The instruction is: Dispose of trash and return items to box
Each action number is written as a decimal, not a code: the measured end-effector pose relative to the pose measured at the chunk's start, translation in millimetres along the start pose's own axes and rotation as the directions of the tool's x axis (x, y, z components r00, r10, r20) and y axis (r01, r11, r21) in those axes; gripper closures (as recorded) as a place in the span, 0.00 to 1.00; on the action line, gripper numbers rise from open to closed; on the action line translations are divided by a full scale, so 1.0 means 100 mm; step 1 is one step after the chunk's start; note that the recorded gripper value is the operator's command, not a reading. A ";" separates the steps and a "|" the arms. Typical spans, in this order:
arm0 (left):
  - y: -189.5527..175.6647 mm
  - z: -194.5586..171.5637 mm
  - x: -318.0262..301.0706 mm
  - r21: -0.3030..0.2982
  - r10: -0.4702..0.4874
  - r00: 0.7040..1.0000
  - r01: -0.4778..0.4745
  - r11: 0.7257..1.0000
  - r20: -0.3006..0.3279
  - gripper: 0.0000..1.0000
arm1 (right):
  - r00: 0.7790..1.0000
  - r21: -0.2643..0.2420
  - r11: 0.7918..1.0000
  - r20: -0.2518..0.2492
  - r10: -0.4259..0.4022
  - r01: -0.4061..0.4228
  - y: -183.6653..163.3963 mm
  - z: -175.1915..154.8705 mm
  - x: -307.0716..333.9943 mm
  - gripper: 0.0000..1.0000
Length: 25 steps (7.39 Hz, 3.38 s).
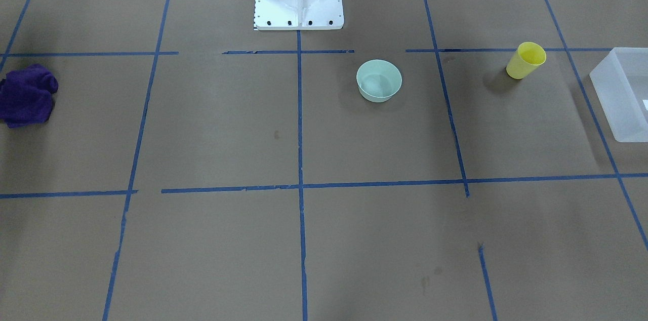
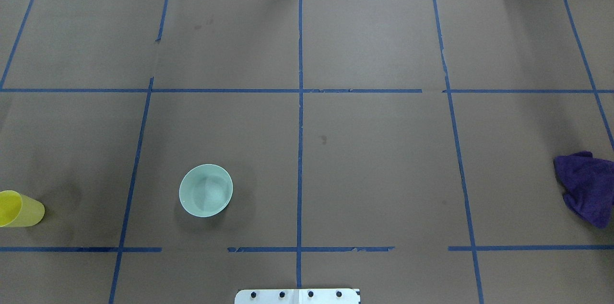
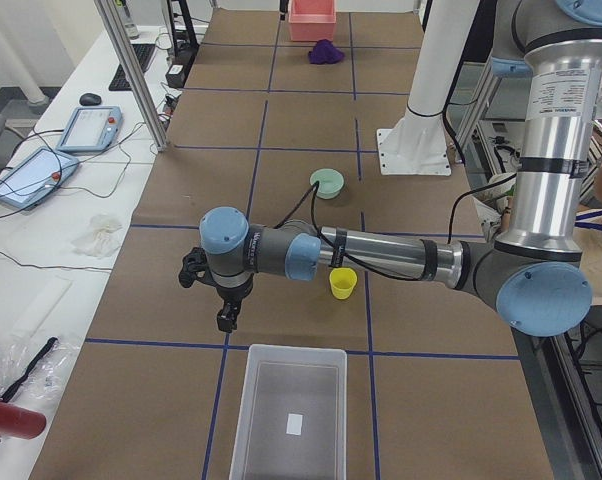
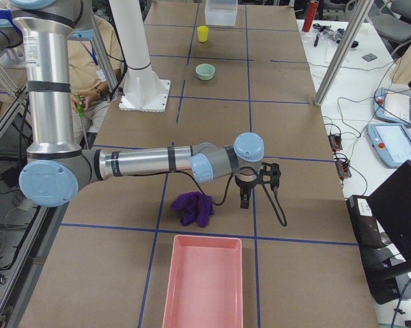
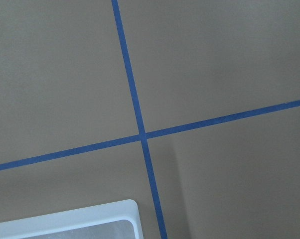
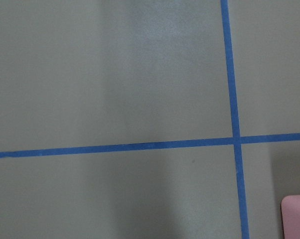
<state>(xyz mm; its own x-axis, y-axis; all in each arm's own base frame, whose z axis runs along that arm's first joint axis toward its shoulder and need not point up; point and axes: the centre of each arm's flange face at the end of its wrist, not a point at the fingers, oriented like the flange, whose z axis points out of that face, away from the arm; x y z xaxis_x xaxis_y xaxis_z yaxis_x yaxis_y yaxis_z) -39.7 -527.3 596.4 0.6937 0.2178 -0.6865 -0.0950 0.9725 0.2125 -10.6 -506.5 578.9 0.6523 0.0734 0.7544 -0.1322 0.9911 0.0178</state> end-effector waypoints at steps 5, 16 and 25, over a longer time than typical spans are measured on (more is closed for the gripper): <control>0.04 -0.01 0.01 0.020 0.097 0.995 -0.097 0.995 0.011 0.00 | 1.000 0.011 1.000 -0.002 -0.010 0.010 0.04 -0.05 -0.04 0.00; 0.90 0.59 1.26 0.039 0.031 0.994 -0.027 0.999 -0.103 0.00 | 0.999 0.011 0.999 0.005 -0.038 0.038 0.01 -0.02 -0.12 0.00; 2.03 1.27 1.65 -0.029 -0.172 0.980 0.170 0.985 -0.095 0.00 | 0.998 0.004 0.998 0.008 -0.056 0.056 0.03 0.02 -0.24 0.00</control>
<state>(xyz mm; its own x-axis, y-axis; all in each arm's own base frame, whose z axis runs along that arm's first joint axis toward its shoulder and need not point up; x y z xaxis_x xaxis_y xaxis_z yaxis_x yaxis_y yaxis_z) 145.7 -304.4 614.7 0.6289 0.0535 -0.7756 0.0039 0.9974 0.0720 -27.7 -505.9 562.4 0.6527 0.0170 0.7574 -0.0986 0.9932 0.0627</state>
